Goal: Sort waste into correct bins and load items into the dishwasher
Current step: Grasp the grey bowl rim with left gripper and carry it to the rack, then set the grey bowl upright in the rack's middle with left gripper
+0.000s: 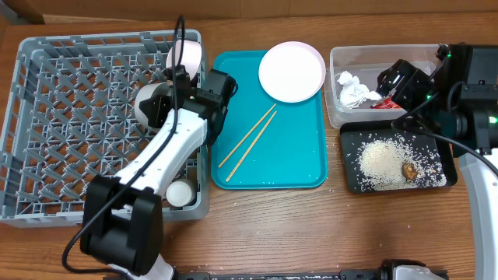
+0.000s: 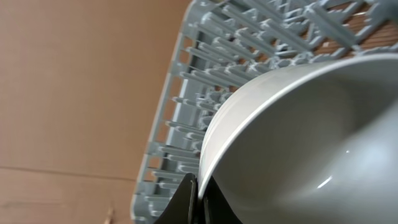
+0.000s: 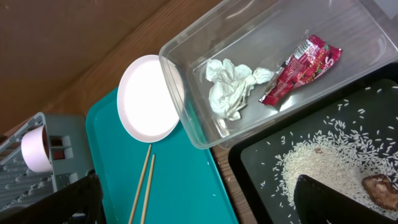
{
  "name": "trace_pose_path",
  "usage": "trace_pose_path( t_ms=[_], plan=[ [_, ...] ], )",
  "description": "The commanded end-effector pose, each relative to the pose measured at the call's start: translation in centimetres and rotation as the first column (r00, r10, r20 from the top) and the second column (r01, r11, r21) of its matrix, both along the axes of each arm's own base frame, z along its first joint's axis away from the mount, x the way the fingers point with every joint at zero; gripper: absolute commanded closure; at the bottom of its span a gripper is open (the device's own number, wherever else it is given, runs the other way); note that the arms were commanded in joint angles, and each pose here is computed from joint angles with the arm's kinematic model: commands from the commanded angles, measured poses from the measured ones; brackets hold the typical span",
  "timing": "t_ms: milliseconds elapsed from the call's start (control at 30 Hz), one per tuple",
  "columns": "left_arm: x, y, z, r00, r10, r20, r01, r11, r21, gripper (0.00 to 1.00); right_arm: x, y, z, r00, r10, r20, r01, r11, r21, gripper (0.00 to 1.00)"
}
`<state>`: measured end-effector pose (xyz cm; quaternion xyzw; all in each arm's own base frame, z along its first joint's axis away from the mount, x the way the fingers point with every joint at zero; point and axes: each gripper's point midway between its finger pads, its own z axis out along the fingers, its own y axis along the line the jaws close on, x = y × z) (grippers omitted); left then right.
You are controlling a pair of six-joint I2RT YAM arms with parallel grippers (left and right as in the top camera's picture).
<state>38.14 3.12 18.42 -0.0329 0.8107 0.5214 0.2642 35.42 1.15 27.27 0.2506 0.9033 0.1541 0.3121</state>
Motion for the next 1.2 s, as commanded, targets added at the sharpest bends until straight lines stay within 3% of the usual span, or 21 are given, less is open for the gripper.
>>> trace_pose_path(
  t_ms=[0,200,533,733,800,900,933,1067,1167],
  plan=[
    [0.0,0.9,0.6,0.999,0.034,0.002,-0.034,0.984,0.173,0.96,-0.1,0.0,0.1,1.000,-0.001,0.005,0.001,1.000,0.005,0.00],
    [0.0,0.7,2.2,0.999,0.035,0.022,-0.040,0.960,0.278,0.96,-0.1,0.0,0.1,1.000,0.011,0.005,-0.011,1.000,-0.004,0.00],
    [0.3,-3.5,-0.9,0.995,-0.084,-0.048,0.089,0.989,0.114,0.96,-0.2,0.0,0.0,1.000,0.013,0.003,-0.013,1.000,-0.007,0.00],
    [0.3,-3.7,-1.3,0.994,-0.091,-0.061,0.097,0.991,0.094,0.96,-0.2,0.0,0.0,1.000,0.018,0.002,-0.018,1.000,-0.011,0.00],
    [0.3,-3.7,-1.3,0.994,-0.092,-0.061,0.097,0.991,0.094,0.91,-0.2,0.0,0.0,1.000,0.018,0.002,-0.018,1.000,-0.011,0.00],
    [-0.3,-4.0,-2.0,0.986,-0.107,-0.126,0.117,0.990,0.076,0.65,-0.2,0.0,0.0,1.000,0.018,0.003,-0.018,1.000,-0.011,0.00],
    [-1.0,-4.2,-2.3,0.976,-0.118,-0.181,0.134,0.988,0.083,0.60,-0.2,0.0,0.0,1.000,0.018,0.003,-0.018,1.000,-0.011,0.00],
    [-1.9,-5.1,-2.6,0.958,-0.144,-0.248,0.169,0.982,0.080,0.61,-0.1,0.0,0.1,1.000,0.018,0.007,-0.018,1.000,-0.012,0.00],
    [-2.2,-5.8,-2.5,0.960,-0.156,-0.234,0.178,0.981,0.075,0.55,-0.1,0.0,0.1,1.000,0.018,0.009,-0.018,1.000,-0.012,0.00]
  ],
)
